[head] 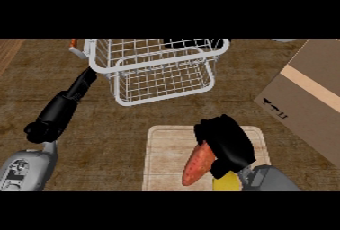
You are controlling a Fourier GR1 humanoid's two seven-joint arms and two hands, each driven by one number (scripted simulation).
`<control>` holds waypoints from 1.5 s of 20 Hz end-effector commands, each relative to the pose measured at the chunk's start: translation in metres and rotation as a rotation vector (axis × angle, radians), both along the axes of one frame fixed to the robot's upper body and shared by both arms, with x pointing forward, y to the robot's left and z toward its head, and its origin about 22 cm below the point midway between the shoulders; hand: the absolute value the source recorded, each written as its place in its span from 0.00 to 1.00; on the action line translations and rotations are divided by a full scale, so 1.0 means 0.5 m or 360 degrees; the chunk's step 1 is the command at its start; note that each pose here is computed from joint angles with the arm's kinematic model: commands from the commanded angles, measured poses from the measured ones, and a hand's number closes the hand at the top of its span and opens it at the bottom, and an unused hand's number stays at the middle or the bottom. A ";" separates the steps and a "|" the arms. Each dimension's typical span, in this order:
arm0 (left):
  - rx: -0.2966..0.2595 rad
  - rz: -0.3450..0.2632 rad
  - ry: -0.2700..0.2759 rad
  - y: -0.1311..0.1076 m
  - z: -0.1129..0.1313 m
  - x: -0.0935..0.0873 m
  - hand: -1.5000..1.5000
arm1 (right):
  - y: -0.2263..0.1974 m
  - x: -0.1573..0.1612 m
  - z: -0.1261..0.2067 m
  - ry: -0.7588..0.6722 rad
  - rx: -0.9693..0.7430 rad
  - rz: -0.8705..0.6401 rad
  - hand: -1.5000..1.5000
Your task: Pick the sweet potato from the cutting board and place it in the cardboard box
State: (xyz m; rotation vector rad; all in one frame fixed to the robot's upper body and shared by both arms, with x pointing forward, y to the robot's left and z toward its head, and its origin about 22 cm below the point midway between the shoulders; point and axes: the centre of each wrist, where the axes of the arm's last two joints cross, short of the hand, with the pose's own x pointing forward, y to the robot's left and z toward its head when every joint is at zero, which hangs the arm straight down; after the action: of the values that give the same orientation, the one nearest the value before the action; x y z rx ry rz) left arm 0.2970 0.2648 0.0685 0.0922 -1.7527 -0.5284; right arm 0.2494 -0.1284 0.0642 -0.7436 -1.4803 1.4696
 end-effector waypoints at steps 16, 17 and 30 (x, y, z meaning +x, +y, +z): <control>0.0006 0.0010 0.0026 0.021 -0.004 -0.030 0.50 | -0.165 0.053 0.285 -0.0640 0.0591 -0.0697 1.00; 0.0012 0.0015 0.0044 0.017 0.006 -0.012 0.50 | -0.193 0.060 0.302 -0.0630 0.0588 -0.0745 1.00; 0.0000 -0.0021 0.0005 0.035 -0.025 -0.011 0.50 | -0.462 0.171 0.320 -0.0487 0.0330 -0.1020 1.00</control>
State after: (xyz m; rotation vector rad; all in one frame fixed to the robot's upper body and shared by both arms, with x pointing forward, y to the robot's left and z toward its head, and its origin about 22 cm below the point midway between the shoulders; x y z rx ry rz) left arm 0.2893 0.2721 0.0641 0.0954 -1.7486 -0.5324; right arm 0.3282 -0.3274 0.2198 -1.2125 -1.4935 0.6713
